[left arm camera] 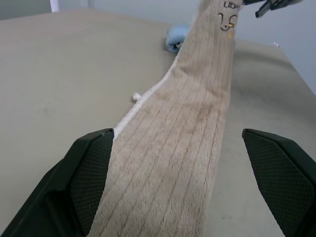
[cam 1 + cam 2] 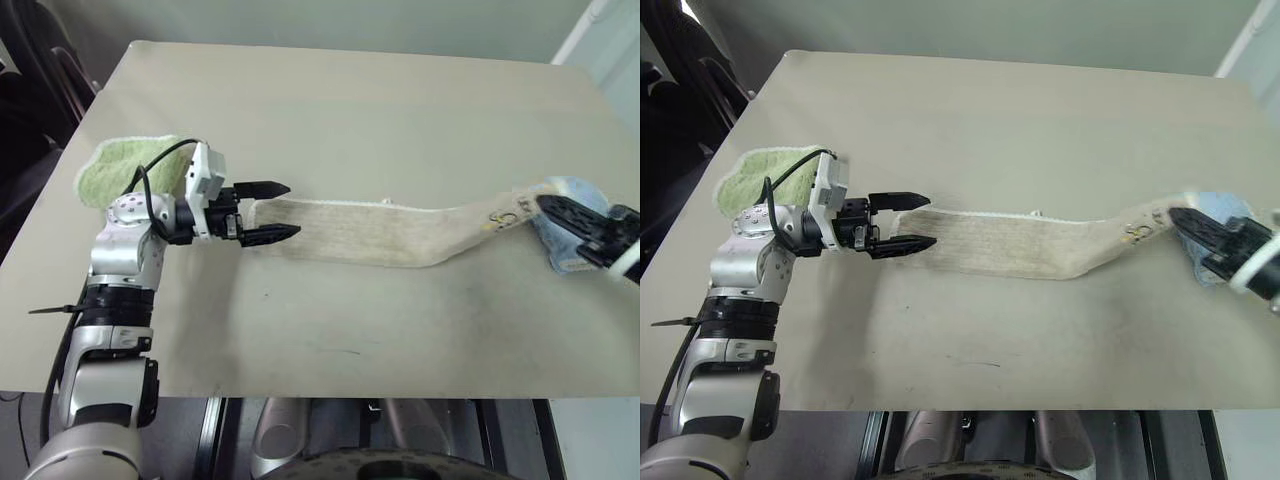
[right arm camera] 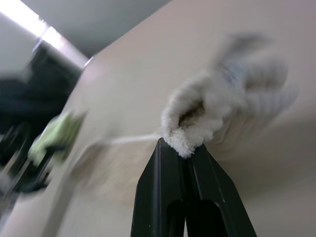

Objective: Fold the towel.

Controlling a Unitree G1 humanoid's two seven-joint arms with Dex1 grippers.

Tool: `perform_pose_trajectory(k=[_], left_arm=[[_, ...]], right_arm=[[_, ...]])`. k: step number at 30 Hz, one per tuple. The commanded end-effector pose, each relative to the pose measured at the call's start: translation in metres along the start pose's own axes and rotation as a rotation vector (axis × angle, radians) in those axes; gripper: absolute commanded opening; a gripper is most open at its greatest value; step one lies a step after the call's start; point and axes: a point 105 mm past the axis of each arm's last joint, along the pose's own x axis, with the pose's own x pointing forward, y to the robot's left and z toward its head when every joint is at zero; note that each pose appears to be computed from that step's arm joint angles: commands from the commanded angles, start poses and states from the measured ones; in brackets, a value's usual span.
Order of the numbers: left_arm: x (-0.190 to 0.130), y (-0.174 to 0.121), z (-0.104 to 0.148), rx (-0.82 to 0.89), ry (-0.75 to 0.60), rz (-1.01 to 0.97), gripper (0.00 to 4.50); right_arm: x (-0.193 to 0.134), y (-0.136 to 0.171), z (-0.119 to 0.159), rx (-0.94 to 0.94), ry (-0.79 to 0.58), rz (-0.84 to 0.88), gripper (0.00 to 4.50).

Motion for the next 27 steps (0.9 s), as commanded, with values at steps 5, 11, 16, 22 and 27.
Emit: perform_pose_trajectory(k=[5, 11, 16, 22, 27], left_arm=[[0.006, 0.0, 0.014, 0.051, -0.034, -0.008, 4.5], [0.011, 0.0, 0.013, 0.059, -0.033, -0.006, 4.5], [0.013, -0.001, 0.012, 0.062, -0.031, -0.01, 4.5], [0.013, 0.0, 0.011, 0.071, -0.017, -0.01, 4.5], [0.013, 0.0, 0.01, 0.078, -0.008, -0.011, 4.5]], right_arm=[[0.035, 0.059, -0.051, -0.273, 0.269, 0.248, 0.02], [0.061, 0.05, -0.076, -0.319, 0.351, 0.217, 0.02], [0.083, 0.039, -0.078, -0.326, 0.332, 0.154, 0.02], [0.098, 0.029, -0.073, -0.316, 0.31, 0.078, 0.02], [0.101, 0.031, -0.079, -0.329, 0.336, 0.076, 0.02]])
